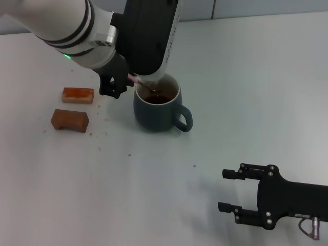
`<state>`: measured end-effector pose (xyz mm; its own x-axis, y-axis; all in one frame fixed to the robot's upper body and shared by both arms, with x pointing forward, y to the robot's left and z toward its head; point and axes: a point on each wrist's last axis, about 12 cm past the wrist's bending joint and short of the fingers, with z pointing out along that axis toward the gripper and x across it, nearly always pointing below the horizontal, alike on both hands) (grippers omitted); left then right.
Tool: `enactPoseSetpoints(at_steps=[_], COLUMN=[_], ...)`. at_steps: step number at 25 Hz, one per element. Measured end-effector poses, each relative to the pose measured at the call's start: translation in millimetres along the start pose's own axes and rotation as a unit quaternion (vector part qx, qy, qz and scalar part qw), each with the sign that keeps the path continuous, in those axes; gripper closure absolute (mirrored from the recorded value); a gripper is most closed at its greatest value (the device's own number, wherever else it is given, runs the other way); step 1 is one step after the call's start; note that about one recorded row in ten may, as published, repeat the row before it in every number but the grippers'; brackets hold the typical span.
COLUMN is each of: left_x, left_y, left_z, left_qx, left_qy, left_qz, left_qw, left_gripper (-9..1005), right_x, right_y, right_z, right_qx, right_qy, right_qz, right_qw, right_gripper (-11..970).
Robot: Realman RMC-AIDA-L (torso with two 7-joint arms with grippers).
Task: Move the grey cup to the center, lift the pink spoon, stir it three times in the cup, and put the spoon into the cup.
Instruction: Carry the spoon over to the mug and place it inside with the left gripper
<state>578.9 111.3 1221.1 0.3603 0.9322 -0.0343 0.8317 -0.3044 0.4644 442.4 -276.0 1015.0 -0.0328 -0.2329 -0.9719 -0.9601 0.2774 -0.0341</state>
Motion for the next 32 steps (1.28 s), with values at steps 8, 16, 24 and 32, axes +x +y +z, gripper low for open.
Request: enactPoseSetpoints(at_steps=[8, 16, 24, 32], left_x=[2.1, -2.4, -11.4, -4.5], left_y=[-3.4, -6.3, -2.6, 5.0], left_z=[0.1, -5.4, -4.8, 4.0], left_qx=[0.010, 0.019, 0.008, -0.007], left_qy=[0.005, -0.003, -0.038, -0.012], left_qz=[-0.002, 0.004, 0.009, -0.009], left_qw=[1.000, 1.000, 0.999, 1.000], left_gripper=[852, 851, 850, 849], right_x=[0.0, -0.1, -0.4, -0.4], right_y=[-0.3, -1.2, -1.2, -1.0], right_z=[0.2, 0.1, 0.1, 0.2], right_qx=[0.000, -0.001, -0.001, -0.002], right_qy=[0.001, 0.002, 0.002, 0.001], right_qz=[0.000, -0.002, -0.002, -0.001], right_qw=[1.000, 1.000, 1.000, 1.000], right_gripper=[310, 310, 311, 311])
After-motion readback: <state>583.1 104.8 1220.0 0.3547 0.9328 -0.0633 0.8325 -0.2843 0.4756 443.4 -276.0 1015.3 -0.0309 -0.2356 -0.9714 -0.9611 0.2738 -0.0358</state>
